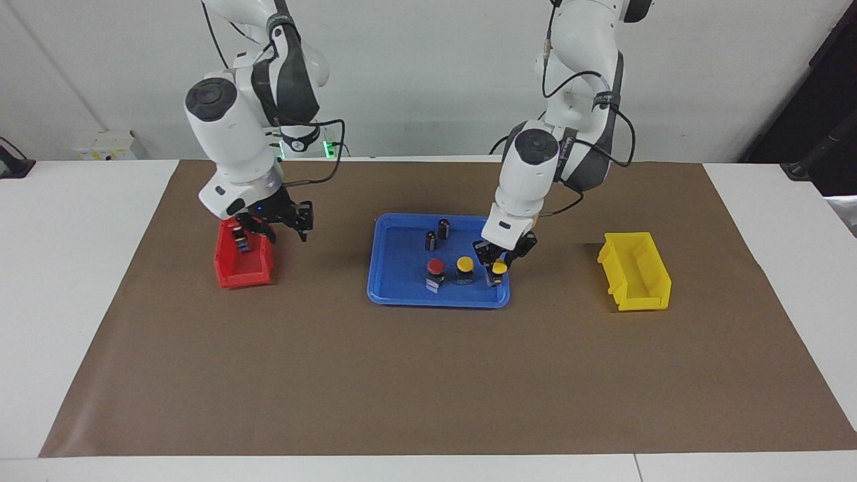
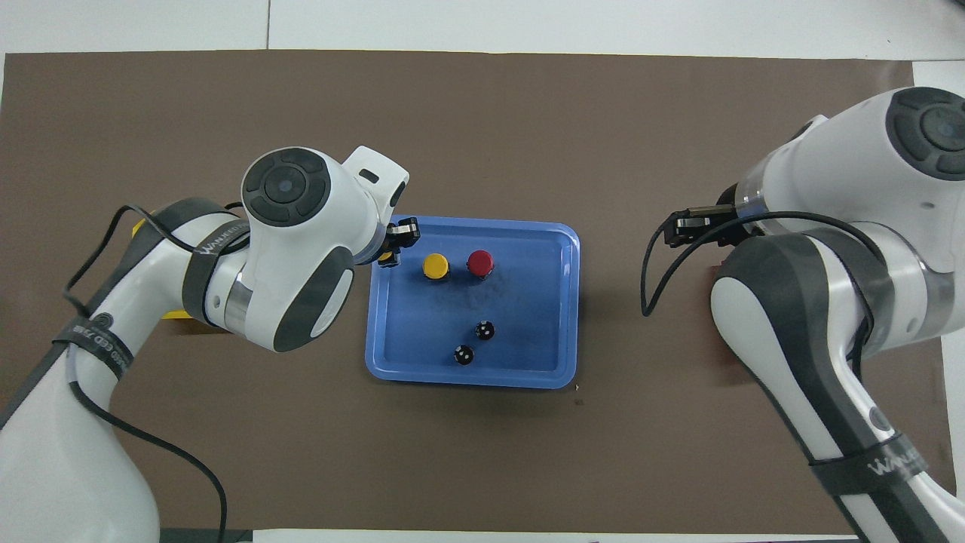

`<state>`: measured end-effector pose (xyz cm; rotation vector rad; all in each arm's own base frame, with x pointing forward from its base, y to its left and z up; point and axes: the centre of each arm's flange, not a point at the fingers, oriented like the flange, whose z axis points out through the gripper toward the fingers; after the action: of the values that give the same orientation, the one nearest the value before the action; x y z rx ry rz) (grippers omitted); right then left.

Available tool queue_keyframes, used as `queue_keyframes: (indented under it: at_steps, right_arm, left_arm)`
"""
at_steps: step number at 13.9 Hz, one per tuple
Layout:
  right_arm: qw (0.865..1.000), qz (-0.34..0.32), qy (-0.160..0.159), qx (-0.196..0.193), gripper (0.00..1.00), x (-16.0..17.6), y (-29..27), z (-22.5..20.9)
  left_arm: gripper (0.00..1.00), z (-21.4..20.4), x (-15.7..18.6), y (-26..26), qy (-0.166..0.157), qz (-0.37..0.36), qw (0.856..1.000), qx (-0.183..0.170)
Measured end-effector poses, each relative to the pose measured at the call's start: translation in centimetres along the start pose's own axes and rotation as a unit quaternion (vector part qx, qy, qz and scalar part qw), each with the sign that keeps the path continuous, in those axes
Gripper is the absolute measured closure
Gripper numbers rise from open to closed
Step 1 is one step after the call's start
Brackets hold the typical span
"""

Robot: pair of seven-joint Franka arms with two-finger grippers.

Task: Sort red and yellow buttons by color
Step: 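Drop the button in the yellow bin while the right gripper grasps red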

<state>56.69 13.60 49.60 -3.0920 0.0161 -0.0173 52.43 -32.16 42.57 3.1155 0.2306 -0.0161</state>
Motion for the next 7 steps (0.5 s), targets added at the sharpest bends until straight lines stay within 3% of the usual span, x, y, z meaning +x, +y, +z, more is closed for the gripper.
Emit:
queue_keyframes:
  at_steps: [3,7]
  right_arm:
    - [0.999,0.034,0.018,0.011,0.35,0.8,-5.2,-1.4]
    - [0.998,0.063,0.019,0.014,0.36,1.1,-16.7,2.5]
  left_arm:
    - [0.59,-3.7,0.6,-4.7,-0.034,-0.004,0.999,0.025]
    - [0.59,-6.8,8.1,-21.5,-0.023,0.015,1.0,0.008]
